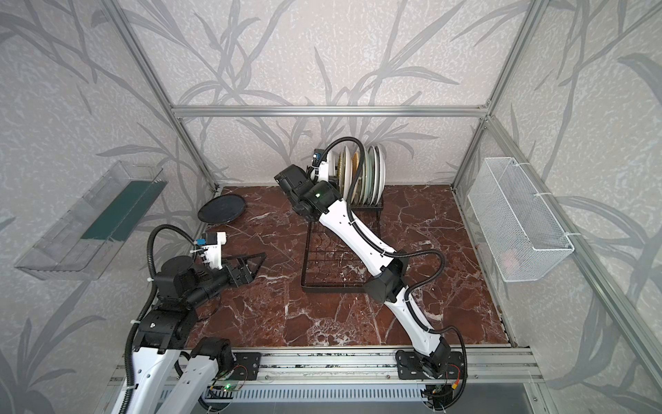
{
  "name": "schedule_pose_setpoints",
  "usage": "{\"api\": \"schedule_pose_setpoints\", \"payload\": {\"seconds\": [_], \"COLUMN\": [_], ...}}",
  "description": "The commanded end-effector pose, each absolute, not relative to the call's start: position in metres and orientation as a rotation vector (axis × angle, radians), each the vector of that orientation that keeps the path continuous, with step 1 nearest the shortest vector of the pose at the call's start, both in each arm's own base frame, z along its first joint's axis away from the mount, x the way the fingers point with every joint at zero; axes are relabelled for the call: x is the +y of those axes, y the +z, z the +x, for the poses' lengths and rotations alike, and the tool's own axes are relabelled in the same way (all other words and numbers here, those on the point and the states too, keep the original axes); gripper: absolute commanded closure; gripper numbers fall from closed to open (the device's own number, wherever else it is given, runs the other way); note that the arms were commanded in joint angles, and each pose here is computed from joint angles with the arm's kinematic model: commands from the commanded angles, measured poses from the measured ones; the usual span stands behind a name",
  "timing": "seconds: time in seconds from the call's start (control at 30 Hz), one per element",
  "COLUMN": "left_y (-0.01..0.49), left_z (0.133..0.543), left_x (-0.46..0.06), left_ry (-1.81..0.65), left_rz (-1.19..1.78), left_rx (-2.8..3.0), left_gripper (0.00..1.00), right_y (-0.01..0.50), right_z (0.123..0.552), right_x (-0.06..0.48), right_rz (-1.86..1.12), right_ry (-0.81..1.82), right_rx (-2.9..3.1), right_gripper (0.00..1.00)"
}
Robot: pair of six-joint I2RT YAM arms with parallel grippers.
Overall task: Load plates into a dish rack
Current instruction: Place the plate on the dish rack.
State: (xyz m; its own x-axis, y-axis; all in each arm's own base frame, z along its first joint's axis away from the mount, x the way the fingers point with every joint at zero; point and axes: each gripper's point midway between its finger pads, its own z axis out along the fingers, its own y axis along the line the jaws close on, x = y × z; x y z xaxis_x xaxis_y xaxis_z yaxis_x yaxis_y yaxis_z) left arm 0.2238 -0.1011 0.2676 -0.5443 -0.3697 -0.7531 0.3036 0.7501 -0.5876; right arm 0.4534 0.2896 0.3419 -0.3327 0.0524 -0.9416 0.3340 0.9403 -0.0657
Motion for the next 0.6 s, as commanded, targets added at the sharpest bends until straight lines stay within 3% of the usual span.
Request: {"api": "schedule_pose_setpoints", "payload": {"seconds": [0.0,0.27,0.57], "left_y": [0.263,0.261,0.260], "left_z": [0.222,0.222,0.222], "left_x": [-0.102,-0.103,-0.103], "left_ry": [-0.858,-0.862,-0.859], "left_rz": [-0.027,-0.025,-0.026], "left_rx": [1.978,1.984,1.992], "left_gripper": [0.01,0.01,0.01], "right_y": [0.339,0.335,0.344], "right_z": [0.456,0.453,0.441], "right_x": [0.290,0.290,0.298], "right_rz": [0.317,0.322,0.307], "right_ry": [-0.273,-0.258,-0.210], "right_rx": [1.891,1.914,1.923], "right_gripper": [0.97,0.87,0.68]}}
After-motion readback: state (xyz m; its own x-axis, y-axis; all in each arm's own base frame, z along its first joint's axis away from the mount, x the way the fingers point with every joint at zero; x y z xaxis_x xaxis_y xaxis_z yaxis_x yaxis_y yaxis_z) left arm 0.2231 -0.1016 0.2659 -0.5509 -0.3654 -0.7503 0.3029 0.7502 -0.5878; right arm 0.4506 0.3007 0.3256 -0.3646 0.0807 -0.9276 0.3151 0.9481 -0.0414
